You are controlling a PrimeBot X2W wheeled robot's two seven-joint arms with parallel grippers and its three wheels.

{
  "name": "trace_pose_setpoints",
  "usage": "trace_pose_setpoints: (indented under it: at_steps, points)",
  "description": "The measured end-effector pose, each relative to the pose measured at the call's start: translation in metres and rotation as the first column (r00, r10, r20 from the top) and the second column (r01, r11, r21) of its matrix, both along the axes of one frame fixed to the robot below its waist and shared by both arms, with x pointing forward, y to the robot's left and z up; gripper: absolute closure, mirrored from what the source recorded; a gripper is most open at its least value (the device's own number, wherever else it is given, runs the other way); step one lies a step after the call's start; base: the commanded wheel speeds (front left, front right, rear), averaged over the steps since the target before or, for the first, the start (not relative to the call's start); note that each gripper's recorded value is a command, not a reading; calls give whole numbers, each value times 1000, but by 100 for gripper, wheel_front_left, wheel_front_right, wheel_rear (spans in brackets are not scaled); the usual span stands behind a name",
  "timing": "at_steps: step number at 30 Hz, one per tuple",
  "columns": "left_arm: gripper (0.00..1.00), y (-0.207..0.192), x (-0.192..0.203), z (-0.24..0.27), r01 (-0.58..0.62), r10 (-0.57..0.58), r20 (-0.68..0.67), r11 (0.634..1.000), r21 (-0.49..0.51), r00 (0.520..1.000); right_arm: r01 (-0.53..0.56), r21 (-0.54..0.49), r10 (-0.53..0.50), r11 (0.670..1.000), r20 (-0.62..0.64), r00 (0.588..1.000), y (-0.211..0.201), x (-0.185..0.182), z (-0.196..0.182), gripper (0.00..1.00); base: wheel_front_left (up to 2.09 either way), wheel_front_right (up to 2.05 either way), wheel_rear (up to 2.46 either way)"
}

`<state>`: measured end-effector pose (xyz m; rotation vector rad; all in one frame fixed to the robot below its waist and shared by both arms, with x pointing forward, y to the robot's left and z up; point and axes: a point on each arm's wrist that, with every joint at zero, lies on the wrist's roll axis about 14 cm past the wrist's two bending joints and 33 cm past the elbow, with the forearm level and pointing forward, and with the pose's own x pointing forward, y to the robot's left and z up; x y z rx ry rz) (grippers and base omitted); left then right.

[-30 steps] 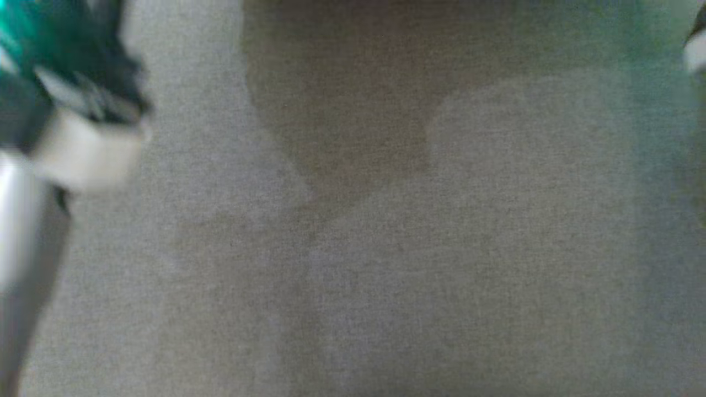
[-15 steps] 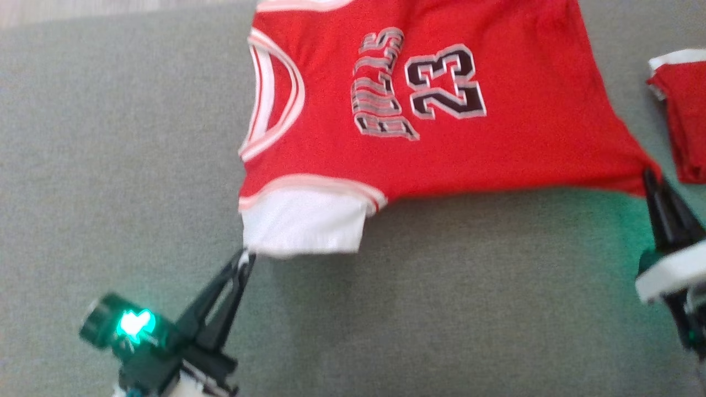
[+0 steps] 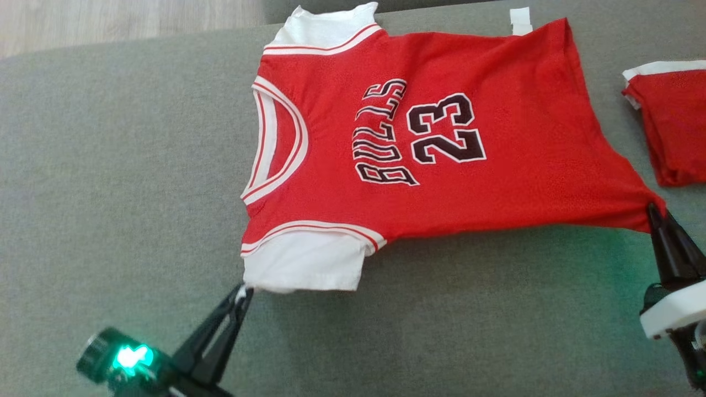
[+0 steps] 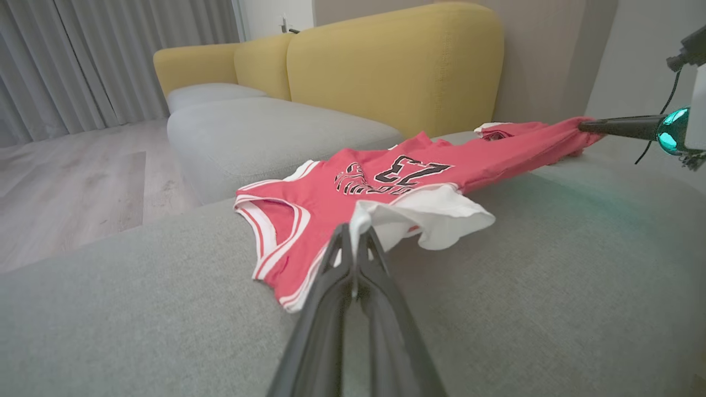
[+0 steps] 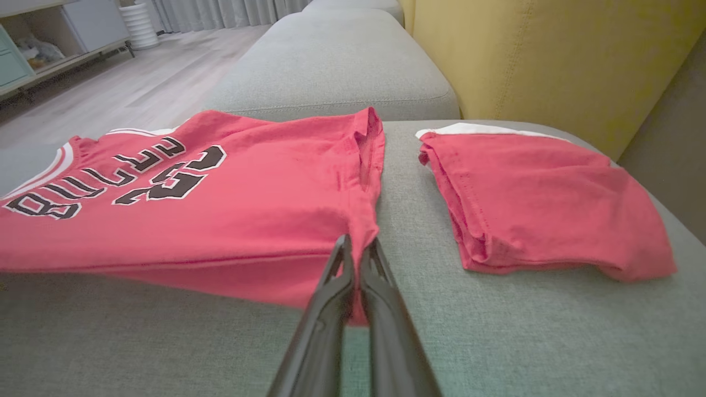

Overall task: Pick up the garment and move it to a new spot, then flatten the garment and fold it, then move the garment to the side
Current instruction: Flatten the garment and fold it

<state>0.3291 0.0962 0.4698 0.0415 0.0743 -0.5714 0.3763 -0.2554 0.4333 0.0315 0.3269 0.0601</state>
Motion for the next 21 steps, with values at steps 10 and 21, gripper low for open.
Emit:
trace_pose_setpoints:
  at_steps: [10,21]
  points:
    - [100,-5,90,46,62,-76,230,996,64,970,14,48,-11,999,-66,998,3,38,-9,100,0,0,0]
    - [100,-31,175,46,154,-194,295,976,154,935,-22,41,26,999,-97,995,14,98,-26,100,0,0,0]
